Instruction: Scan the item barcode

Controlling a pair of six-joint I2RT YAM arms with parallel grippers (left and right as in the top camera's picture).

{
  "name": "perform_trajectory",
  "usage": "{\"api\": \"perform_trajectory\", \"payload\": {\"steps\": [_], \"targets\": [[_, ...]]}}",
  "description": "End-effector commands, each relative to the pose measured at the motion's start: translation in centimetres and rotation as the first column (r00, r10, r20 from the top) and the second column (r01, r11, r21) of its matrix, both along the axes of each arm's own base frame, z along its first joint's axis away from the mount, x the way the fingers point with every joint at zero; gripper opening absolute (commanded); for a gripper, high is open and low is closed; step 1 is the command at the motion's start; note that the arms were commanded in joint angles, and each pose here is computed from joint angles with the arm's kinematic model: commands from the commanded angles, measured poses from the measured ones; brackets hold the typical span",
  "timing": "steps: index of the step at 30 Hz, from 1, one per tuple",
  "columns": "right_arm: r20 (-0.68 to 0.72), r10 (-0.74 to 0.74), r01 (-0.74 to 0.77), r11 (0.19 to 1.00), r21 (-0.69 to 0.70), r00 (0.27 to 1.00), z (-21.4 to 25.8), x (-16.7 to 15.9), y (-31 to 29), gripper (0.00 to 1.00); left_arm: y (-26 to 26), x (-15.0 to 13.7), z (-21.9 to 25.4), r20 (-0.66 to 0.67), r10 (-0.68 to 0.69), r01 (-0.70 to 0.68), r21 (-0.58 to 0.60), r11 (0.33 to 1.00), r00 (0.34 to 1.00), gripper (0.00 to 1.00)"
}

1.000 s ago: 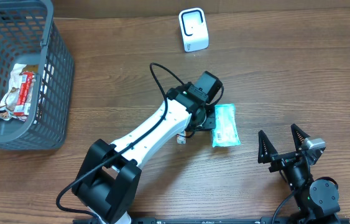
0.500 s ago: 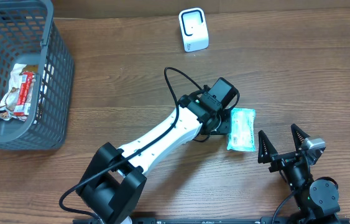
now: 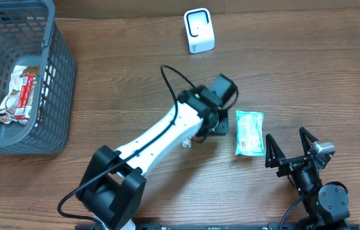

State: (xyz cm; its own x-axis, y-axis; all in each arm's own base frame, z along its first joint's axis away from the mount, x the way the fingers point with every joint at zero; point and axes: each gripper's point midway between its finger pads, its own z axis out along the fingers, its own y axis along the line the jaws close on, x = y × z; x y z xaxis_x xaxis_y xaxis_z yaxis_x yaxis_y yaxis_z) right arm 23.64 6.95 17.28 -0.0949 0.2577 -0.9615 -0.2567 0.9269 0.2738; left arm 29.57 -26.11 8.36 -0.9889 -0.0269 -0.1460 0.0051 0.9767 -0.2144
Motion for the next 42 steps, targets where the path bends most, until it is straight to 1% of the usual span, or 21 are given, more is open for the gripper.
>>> {"api": "perform_trajectory", "payload": {"steps": [1, 2, 3, 4, 7, 11, 13, 14, 18, 22, 26, 31, 36, 37, 39, 42], "targets": [[0.000, 0.000, 0.000, 1.000, -0.004, 1.000, -0.3, 0.0, 0.0, 1.00, -1.8, 2.1, 2.4, 0.055, -0.053, 0.058, -0.090, 0.994, 0.997, 0.55], [0.000, 0.000, 0.000, 1.000, -0.004, 1.000, -0.3, 0.0, 0.0, 1.00, -2.3, 2.2, 2.6, 0.059, -0.058, 0.065, -0.117, 0.991, 0.997, 0.65], [0.000, 0.000, 0.000, 1.000, -0.004, 1.000, -0.3, 0.0, 0.0, 1.00, -2.7, 2.1, 2.8, 0.057, -0.064, 0.071, -0.138, 0.988, 0.996, 0.87], [0.000, 0.000, 0.000, 1.000, -0.004, 1.000, -0.3, 0.0, 0.0, 1.00, -3.0, 2.1, 2.9, 0.055, -0.069, 0.077, -0.155, 0.985, 0.996, 1.00], [0.000, 0.000, 0.000, 1.000, -0.004, 1.000, -0.3, 0.0, 0.0, 1.00, -3.4, 2.4, 3.1, 0.074, -0.077, 0.089, -0.170, 0.981, 0.994, 0.93], [0.000, 0.000, 0.000, 1.000, -0.004, 1.000, -0.3, 0.0, 0.0, 1.00, -4.5, 1.9, 3.4, 0.070, -0.101, 0.114, -0.211, 0.971, 0.992, 0.87], [0.000, 0.000, 0.000, 1.000, -0.004, 1.000, -0.3, 0.0, 0.0, 1.00, -5.4, 1.6, 3.4, 0.090, -0.134, 0.151, -0.214, 0.965, 0.987, 0.74], [0.000, 0.000, 0.000, 1.000, -0.004, 1.000, -0.3, 0.0, 0.0, 1.00, -5.7, 1.4, 3.4, 0.097, -0.146, 0.164, -0.215, 0.963, 0.984, 0.72], [0.000, 0.000, 0.000, 1.000, -0.004, 1.000, -0.3, 0.0, 0.0, 1.00, -7.0, 0.3, 3.0, 0.108, -0.181, 0.201, -0.218, 0.955, 0.977, 0.73], [0.000, 0.000, 0.000, 1.000, -0.004, 1.000, -0.3, 0.0, 0.0, 1.00, -7.3, -0.2, 2.7, 0.119, -0.202, 0.222, -0.191, 0.956, 0.972, 0.72], [0.000, 0.000, 0.000, 1.000, -0.004, 1.000, -0.3, 0.0, 0.0, 1.00, -7.4, -0.4, 2.1, 0.106, -0.208, 0.224, -0.183, 0.957, 0.972, 0.71], [0.000, 0.000, 0.000, 1.000, -0.004, 1.000, -0.3, 0.0, 0.0, 1.00, -7.4, -0.4, 0.3, 0.074, -0.210, 0.219, -0.163, 0.962, 0.975, 0.70], [0.000, 0.000, 0.000, 1.000, -0.004, 1.000, -0.3, 0.0, 0.0, 1.00, -7.7, -0.2, -0.7, 0.066, -0.210, 0.219, -0.161, 0.962, 0.975, 0.64], [0.000, 0.000, 0.000, 1.000, -0.004, 1.000, -0.3, 0.0, 0.0, 1.00, -7.7, -0.2, -0.8, 0.063, -0.212, 0.219, -0.162, 0.962, 0.975, 0.61], [0.000, 0.000, 0.000, 1.000, -0.004, 1.000, -0.3, 0.0, 0.0, 1.00, -7.7, -0.3, -0.9, 0.058, -0.212, 0.219, -0.159, 0.963, 0.975, 0.54], [0.000, 0.000, 0.000, 1.000, -0.004, 1.000, -0.3, 0.0, 0.0, 1.00, -7.6, -0.3, -1.0, 0.057, -0.213, 0.219, -0.158, 0.963, 0.975, 0.50]]}}
